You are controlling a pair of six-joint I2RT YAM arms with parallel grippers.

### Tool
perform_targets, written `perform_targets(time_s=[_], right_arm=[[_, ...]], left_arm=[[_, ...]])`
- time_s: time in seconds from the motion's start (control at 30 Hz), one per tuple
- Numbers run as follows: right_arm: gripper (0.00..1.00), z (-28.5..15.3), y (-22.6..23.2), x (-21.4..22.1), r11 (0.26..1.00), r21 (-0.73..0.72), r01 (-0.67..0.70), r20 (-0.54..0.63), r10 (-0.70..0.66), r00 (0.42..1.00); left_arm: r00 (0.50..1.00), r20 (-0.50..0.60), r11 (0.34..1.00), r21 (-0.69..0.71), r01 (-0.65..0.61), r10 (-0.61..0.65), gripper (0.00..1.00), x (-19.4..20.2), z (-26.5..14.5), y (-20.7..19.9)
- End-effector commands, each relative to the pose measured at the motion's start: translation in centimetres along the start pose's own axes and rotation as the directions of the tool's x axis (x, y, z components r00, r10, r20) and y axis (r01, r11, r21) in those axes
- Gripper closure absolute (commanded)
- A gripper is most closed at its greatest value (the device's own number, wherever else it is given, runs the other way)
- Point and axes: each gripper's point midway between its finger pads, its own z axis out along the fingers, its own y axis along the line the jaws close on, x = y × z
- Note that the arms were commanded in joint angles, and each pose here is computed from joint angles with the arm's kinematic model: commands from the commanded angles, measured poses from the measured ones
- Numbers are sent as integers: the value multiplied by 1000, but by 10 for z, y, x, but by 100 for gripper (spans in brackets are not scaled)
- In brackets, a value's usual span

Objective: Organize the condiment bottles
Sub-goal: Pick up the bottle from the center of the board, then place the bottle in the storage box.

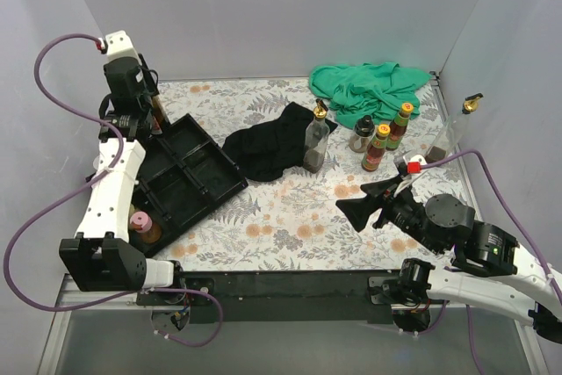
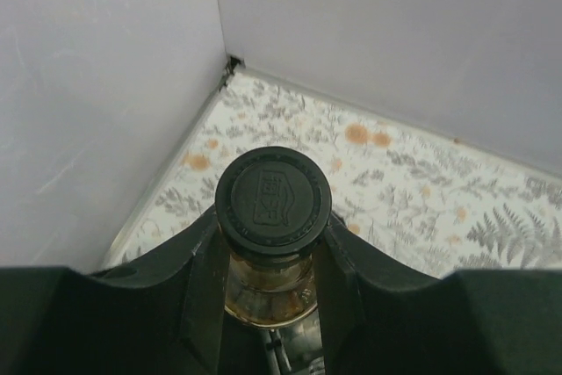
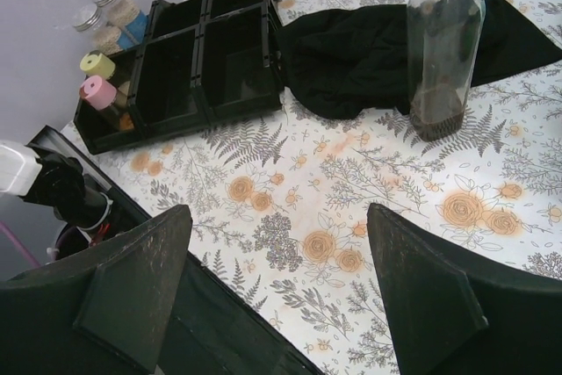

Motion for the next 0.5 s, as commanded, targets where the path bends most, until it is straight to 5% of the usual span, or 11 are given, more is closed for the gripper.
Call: perform_targets(time_s=[0.0,0.47], right_arm=[[11,-1,6,-10,999,-30,-24,42,25,999],[11,1,10,-6,999,-44,-31,20,32,999]], left_arm=[[992,117,998,28,51,-54,100,-24,-23,5],[995,93,995,-93,45,-36,100,6,-24,53]])
